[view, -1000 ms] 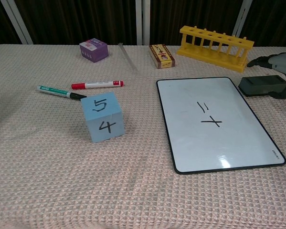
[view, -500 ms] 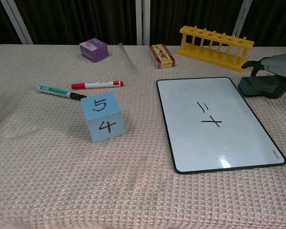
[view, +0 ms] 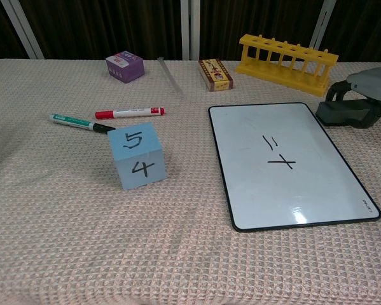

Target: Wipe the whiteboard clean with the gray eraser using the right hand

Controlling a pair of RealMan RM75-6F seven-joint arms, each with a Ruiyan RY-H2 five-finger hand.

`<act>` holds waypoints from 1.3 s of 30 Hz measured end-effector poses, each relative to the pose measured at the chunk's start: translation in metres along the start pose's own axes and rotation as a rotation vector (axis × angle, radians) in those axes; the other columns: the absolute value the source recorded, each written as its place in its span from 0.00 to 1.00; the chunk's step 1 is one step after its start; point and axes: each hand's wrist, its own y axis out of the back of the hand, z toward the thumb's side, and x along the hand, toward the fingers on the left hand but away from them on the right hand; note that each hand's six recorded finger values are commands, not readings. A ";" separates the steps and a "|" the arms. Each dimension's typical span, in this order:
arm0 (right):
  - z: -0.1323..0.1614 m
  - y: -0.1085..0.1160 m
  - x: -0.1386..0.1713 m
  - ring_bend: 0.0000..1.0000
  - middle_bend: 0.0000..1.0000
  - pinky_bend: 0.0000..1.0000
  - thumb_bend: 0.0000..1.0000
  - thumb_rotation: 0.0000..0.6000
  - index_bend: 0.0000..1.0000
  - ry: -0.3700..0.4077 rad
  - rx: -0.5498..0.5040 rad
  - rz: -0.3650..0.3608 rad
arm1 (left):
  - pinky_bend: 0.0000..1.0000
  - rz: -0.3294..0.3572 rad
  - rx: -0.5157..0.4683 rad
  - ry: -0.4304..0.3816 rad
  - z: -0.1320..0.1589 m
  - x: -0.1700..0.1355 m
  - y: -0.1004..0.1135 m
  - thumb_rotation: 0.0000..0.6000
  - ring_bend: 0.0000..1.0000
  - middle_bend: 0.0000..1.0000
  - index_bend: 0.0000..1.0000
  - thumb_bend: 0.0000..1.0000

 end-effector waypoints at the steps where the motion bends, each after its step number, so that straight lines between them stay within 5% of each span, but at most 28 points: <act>1: 0.000 0.000 0.000 0.20 0.34 0.26 0.34 1.00 0.42 0.000 -0.001 -0.009 | 0.16 -0.001 -0.001 0.000 0.000 0.000 0.000 0.64 0.08 0.05 0.07 0.10; 9: 0.004 0.007 0.006 0.29 0.43 0.36 0.35 1.00 0.55 0.027 -0.028 -0.057 | 0.16 0.001 -0.004 0.005 -0.002 -0.002 0.001 0.64 0.08 0.05 0.07 0.10; 18: 0.036 0.022 0.034 0.34 0.48 0.42 0.35 1.00 0.62 0.159 -0.046 -0.123 | 0.16 -0.002 -0.009 0.013 -0.004 -0.007 0.000 0.65 0.08 0.05 0.07 0.10; 29: 0.087 0.002 0.092 0.36 0.50 0.43 0.35 1.00 0.64 0.363 0.073 -0.049 | 0.16 0.001 -0.019 0.029 -0.010 -0.012 -0.001 0.65 0.08 0.05 0.07 0.10; 39: 0.111 -0.018 0.111 0.37 0.51 0.44 0.35 1.00 0.64 0.425 0.105 -0.021 | 0.16 0.006 -0.023 0.043 -0.019 -0.015 0.001 0.66 0.08 0.05 0.07 0.10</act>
